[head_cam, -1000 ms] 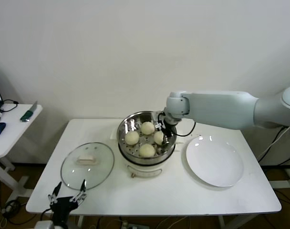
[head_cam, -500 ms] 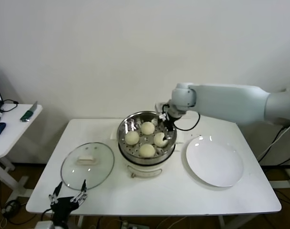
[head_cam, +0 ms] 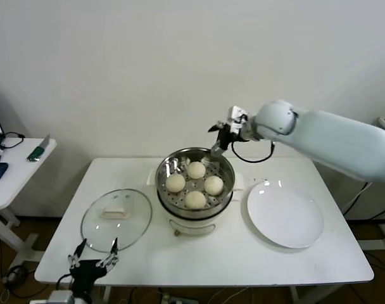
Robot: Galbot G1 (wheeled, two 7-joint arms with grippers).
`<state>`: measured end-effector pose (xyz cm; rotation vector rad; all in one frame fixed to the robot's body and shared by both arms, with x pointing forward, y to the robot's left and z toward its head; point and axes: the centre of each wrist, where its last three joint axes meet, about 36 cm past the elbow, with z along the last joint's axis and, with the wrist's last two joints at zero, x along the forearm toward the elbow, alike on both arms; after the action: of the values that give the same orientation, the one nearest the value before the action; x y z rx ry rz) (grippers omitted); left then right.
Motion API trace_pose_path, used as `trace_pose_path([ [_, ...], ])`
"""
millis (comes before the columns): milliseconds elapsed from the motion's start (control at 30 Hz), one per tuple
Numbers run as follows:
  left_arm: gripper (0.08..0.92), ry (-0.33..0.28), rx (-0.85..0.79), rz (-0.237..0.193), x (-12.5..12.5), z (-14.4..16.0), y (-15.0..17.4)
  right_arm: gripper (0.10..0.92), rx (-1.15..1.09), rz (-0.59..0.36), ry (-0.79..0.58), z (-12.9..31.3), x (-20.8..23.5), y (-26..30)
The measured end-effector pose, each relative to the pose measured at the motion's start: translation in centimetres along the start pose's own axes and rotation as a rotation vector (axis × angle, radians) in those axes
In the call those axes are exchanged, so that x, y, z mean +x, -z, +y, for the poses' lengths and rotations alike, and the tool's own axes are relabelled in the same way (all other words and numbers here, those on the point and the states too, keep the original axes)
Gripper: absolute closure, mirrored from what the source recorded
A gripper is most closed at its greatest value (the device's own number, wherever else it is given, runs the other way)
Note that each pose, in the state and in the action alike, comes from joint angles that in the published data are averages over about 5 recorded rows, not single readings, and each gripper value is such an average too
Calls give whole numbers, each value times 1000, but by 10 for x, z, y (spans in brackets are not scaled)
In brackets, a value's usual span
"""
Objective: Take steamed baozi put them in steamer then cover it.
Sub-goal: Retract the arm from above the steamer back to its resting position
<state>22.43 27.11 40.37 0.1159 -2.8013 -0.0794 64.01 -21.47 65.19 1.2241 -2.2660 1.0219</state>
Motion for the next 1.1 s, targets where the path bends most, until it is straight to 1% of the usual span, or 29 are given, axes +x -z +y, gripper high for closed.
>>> trace_pose_path([
  [100,177,1,-15,-6,-3,1,0,200,-95,-62,-108,5,15,-25],
  [200,177,-2,-32,-18,-7,1,0,200,-180,-102,-212,13,31,-56],
  [500,177,-2,-92,-83,-16,6,9,200,-351,-164,-480,50,71,-146],
  [700,177,-7,-125,-114,-20,6,14,200,-446,-208,-607,87,87,-198],
  [833,177,-13,-144,-130,-22,6,14,200,-516,-254,-684,117,93,-236],
  [1100,177,-13,-216,-170,-26,10,7,200,-624,-351,-793,195,97,-302],
])
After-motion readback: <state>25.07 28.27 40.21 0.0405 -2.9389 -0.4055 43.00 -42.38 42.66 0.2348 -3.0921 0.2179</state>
